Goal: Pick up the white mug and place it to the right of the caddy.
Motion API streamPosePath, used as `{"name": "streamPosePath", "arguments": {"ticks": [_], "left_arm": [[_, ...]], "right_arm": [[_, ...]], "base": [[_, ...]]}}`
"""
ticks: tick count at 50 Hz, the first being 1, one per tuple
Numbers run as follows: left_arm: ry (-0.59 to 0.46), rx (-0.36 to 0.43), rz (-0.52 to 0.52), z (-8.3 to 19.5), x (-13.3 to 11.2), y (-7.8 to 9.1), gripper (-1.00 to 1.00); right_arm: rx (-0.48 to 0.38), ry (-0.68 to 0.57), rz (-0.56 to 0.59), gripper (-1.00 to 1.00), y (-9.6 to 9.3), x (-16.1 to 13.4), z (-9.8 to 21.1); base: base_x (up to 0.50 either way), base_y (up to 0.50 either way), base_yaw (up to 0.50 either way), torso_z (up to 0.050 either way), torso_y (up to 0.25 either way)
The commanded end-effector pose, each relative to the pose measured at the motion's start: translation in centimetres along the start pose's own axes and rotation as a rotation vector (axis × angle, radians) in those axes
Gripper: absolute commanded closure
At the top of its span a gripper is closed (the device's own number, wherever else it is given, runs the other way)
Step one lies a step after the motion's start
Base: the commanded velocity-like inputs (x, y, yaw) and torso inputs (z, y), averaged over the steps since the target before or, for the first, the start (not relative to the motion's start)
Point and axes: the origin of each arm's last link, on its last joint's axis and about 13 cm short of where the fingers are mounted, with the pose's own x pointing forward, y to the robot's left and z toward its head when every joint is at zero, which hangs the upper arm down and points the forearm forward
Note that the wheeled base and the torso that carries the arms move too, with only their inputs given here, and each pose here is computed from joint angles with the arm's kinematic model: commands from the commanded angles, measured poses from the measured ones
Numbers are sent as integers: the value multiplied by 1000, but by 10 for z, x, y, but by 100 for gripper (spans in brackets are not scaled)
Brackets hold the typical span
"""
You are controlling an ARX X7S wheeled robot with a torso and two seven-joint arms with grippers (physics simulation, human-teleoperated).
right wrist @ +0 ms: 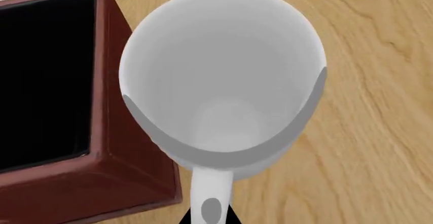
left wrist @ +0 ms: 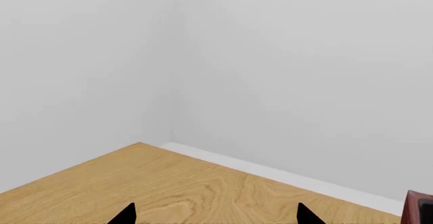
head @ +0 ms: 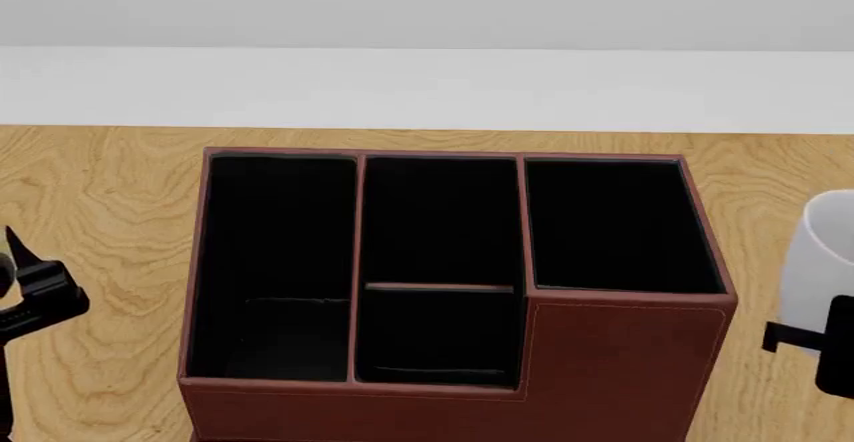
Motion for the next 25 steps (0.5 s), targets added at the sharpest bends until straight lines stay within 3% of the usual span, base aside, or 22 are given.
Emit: {"name": "streamPosePath", "arguments": {"ticks": [1, 25], "left_arm": [[1, 8, 0, -2, 0, -1, -100], [-4, 24, -1, 0, 1, -5, -100]], "right_arm": [[-19, -13, 7, 100, 0, 15, 2], [-2, -4, -24, 100, -10, 37, 1]], "base": [[0, 0, 0, 0, 0], [0, 0, 0, 0, 0]]}}
